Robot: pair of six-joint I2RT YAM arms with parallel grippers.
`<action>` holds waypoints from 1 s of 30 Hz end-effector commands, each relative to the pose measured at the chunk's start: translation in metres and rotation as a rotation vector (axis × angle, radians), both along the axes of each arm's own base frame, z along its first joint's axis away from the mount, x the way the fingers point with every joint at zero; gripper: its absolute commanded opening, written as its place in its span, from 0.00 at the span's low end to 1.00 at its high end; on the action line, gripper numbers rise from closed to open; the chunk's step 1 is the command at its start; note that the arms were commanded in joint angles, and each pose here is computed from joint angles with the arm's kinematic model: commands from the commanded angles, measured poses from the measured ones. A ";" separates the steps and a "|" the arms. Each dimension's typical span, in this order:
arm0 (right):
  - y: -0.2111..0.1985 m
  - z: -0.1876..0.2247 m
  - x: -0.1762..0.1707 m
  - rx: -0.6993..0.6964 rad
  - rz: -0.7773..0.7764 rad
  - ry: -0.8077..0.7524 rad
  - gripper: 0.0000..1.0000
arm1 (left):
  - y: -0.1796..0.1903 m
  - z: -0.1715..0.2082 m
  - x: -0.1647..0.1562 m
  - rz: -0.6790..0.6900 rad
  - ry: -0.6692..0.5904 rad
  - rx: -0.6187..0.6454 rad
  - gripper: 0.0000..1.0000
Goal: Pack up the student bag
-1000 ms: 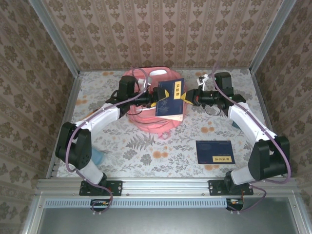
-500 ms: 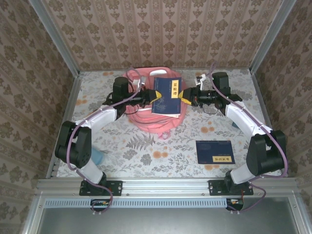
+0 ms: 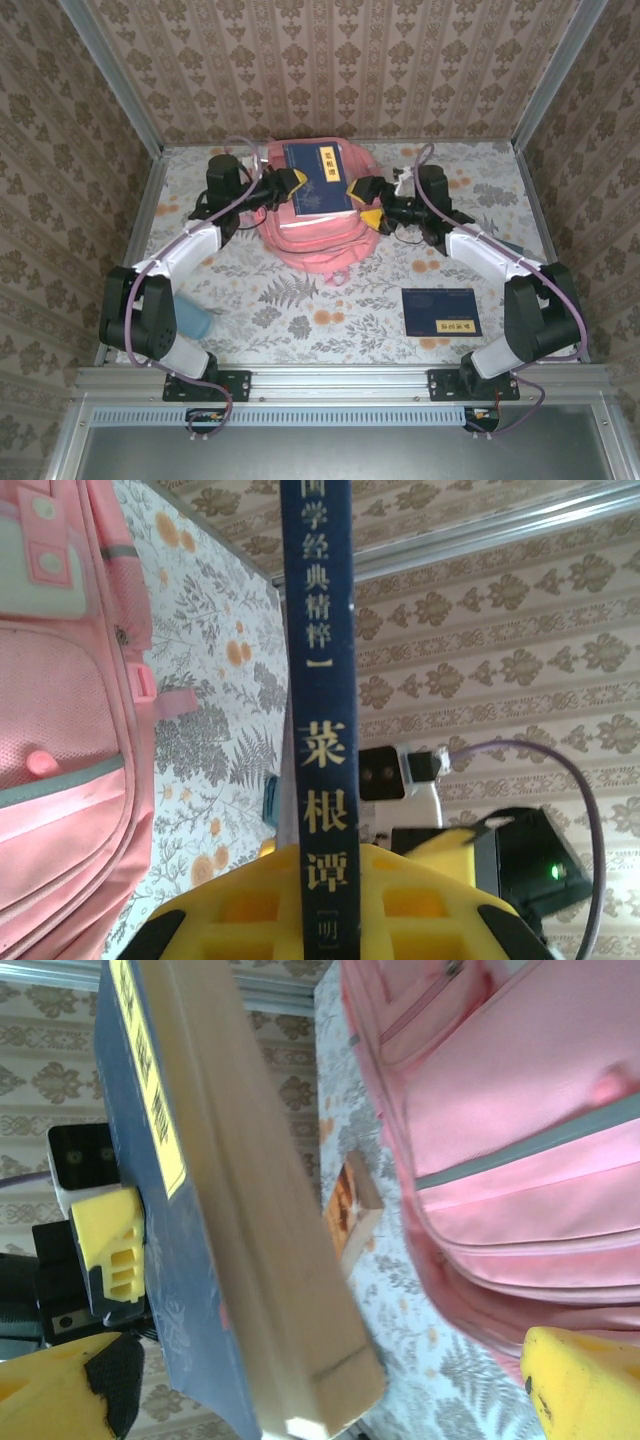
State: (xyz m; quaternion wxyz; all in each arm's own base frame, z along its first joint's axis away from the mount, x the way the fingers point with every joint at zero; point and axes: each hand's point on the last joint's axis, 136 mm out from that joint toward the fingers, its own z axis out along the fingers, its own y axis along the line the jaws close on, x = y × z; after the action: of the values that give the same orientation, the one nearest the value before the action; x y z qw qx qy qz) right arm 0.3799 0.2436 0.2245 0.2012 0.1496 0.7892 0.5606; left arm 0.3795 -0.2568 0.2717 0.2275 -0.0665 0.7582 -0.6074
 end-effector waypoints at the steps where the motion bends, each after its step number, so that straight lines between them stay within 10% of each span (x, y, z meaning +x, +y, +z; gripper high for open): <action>1: 0.015 0.018 0.013 0.094 -0.102 -0.016 0.99 | 0.008 0.039 0.010 0.047 -0.043 -0.062 0.00; 14: 0.063 0.036 0.024 0.351 -0.189 -0.027 0.98 | 0.016 0.067 0.023 0.103 0.032 -0.213 0.00; 30: 0.073 0.043 0.037 0.496 -0.248 -0.034 0.43 | 0.027 0.049 0.018 0.189 0.043 -0.169 0.00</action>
State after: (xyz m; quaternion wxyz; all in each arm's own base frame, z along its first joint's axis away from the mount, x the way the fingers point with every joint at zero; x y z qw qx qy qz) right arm 0.4142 0.3153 0.2572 0.2353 0.2716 0.6268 0.6914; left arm 0.4055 -0.2317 0.2918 0.2267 -0.1923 0.7170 -0.6305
